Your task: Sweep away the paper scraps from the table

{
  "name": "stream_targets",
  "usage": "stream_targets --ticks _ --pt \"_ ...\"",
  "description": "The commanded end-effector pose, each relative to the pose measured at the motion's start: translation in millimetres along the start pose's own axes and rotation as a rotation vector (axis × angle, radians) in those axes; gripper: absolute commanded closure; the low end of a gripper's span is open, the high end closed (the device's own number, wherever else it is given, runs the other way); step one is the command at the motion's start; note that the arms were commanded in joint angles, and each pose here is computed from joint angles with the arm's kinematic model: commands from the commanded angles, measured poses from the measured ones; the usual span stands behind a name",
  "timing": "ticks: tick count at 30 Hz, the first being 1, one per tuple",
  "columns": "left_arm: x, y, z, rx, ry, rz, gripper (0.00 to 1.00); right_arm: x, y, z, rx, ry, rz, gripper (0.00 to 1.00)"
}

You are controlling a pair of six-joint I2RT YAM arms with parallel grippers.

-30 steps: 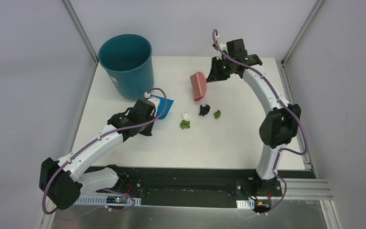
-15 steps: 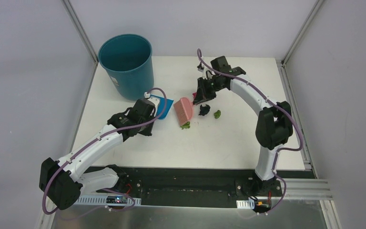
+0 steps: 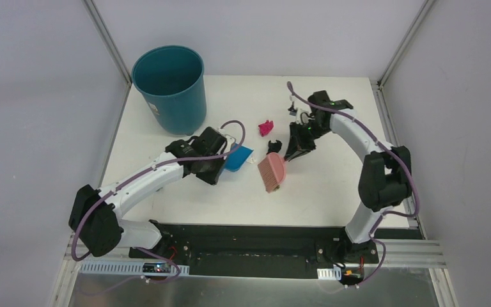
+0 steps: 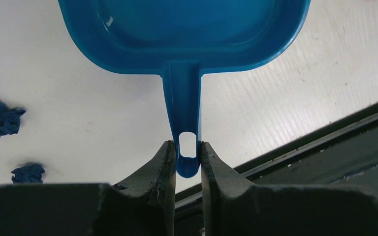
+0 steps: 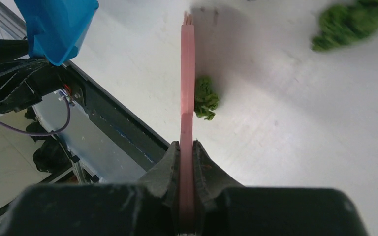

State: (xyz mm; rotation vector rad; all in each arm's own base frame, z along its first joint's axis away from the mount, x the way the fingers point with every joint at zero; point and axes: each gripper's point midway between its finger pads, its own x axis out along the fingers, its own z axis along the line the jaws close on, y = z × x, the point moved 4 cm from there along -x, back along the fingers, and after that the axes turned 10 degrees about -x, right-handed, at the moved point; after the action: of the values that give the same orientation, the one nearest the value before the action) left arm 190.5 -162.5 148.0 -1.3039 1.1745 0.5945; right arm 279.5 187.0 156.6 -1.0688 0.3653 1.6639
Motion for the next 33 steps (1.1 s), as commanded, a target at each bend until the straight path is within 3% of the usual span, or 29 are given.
stream_targets --ticks 1,9,14,20,25,33 --pt "-9.1 9.1 -13.7 0.091 -0.012 0.106 1.0 -64.4 31.8 -14.0 -0.037 0.063 -0.053 1.0" --pt "-12.2 35.6 -38.8 0.192 0.017 0.312 1.0 -136.6 25.8 -0.9 -0.319 0.244 -0.334 1.0" --pt "-18.4 45.6 -43.9 0.206 -0.017 0.414 1.0 -164.3 -2.0 -28.3 -0.349 0.533 -0.462 1.0" --pt "-14.0 39.2 -41.0 0.206 -0.089 0.439 1.0 -177.3 -54.6 -72.6 -0.332 0.789 -0.453 1.0" --pt "1.5 31.0 -45.4 0.245 -0.112 0.483 1.0 -140.4 -87.5 -84.3 -0.375 0.859 -0.332 1.0" --pt "36.8 1.7 -53.8 0.205 -0.075 0.497 1.0 -23.0 -74.9 -17.7 -0.48 0.485 -0.118 1.0"
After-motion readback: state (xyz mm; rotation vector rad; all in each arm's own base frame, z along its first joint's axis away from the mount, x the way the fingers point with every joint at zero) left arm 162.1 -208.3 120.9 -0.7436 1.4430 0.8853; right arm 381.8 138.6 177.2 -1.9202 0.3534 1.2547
